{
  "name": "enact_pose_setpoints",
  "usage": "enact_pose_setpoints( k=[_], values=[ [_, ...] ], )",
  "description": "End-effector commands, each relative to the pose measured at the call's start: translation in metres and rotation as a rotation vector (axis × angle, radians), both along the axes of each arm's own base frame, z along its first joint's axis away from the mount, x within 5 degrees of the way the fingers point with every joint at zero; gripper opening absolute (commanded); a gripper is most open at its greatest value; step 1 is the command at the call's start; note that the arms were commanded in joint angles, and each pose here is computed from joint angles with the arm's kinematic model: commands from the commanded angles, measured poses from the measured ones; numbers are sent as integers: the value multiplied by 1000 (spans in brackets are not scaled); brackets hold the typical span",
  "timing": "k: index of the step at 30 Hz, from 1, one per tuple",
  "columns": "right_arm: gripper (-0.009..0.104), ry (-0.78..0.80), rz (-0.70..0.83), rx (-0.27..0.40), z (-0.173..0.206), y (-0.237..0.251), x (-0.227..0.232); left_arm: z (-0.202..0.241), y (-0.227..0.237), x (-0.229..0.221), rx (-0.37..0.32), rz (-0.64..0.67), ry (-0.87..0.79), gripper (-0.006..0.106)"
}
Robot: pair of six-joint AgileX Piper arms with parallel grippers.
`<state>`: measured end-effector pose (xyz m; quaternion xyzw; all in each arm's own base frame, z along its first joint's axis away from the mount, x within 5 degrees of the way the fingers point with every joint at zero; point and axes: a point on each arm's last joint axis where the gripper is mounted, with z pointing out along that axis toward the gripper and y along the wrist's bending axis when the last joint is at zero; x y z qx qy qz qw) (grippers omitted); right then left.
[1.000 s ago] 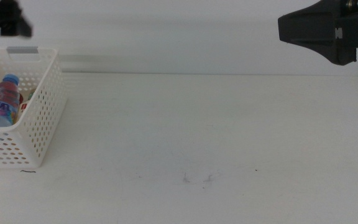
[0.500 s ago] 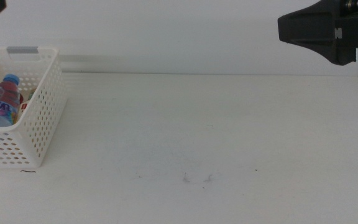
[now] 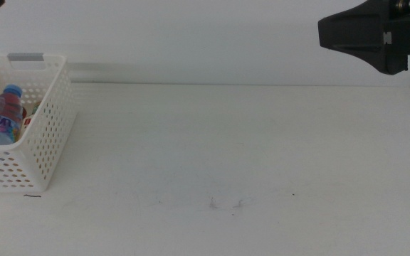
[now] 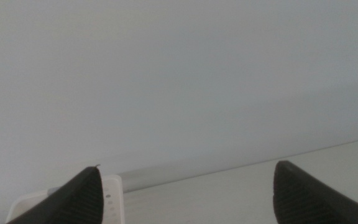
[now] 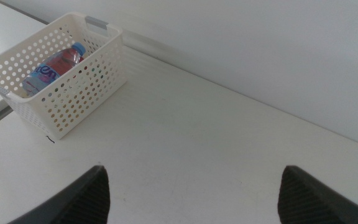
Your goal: Use arms to grab the bottles and put them into the dustbin to the left of the table.
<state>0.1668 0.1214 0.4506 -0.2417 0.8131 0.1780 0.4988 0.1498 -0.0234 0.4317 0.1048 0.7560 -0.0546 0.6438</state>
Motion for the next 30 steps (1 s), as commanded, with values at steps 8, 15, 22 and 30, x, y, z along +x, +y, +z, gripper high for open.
enact_pose_setpoints(
  k=[8, 15, 22, 30],
  values=[
    [86, -14, 2, 3, 3, 0, -1, 7, 9, -5, -132, 122, -36, 94],
    [86, -12, 2, 2, 3, -1, -1, 8, 9, -5, -130, 122, -45, 94],
    [86, -117, -75, 91, -34, -16, 2, -15, 11, -22, -134, 125, -54, 94],
    [86, -223, -366, 136, -135, -83, -30, -155, 16, -70, -91, 146, 60, 94]
  ],
)
